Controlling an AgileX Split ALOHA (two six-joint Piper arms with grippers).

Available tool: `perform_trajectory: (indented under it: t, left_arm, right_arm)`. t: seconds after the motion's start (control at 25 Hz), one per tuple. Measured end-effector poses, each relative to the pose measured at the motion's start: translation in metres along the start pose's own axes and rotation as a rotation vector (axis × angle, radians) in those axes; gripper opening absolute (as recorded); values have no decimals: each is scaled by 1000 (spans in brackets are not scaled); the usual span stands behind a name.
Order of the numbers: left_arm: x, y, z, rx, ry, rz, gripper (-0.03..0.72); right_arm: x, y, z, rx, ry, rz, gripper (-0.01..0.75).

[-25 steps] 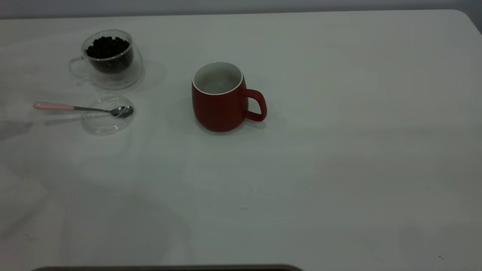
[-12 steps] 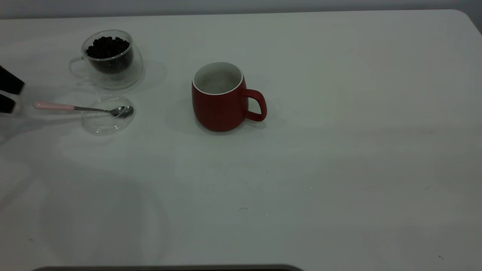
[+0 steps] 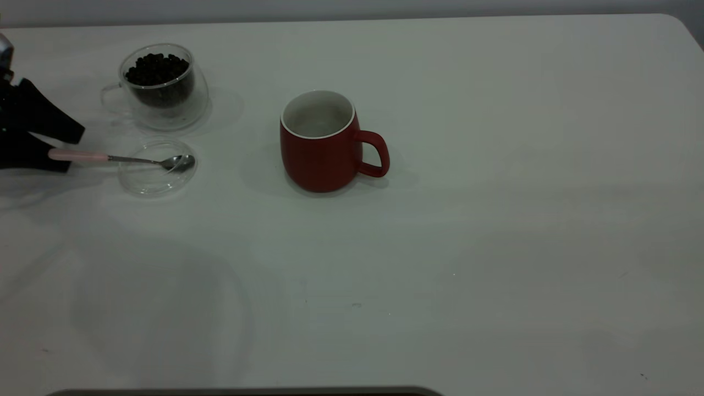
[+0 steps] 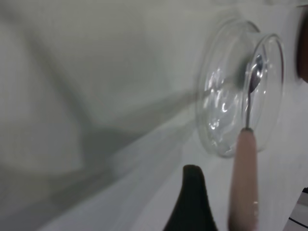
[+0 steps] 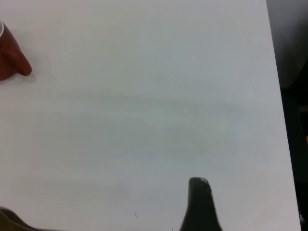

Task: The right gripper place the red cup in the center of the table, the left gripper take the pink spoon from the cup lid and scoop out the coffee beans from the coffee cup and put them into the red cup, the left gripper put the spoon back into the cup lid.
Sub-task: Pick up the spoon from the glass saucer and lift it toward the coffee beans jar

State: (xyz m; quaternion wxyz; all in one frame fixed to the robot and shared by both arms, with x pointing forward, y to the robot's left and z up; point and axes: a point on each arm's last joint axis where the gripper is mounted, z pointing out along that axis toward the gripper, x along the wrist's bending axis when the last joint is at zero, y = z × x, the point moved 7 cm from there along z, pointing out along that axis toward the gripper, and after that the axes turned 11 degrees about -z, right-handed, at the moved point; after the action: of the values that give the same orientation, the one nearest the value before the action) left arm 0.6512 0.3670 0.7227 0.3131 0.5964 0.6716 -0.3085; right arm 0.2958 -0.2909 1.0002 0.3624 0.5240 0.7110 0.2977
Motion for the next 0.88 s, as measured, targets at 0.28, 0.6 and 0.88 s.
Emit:
perform_trajectory:
  t: [0.28,0.6,0.88]
  left_arm:
    - [-1,1,5,-2,-16,-14,668]
    - [-7,2,12,8,-20,-56,473]
    - [-7,2,12,8,-20,-59,255]
  right_arm:
    - [0,0,0,0,0,0,591]
    - [0,0,0,0,0,0,591]
    - [0,0,0,0,0,0,591]
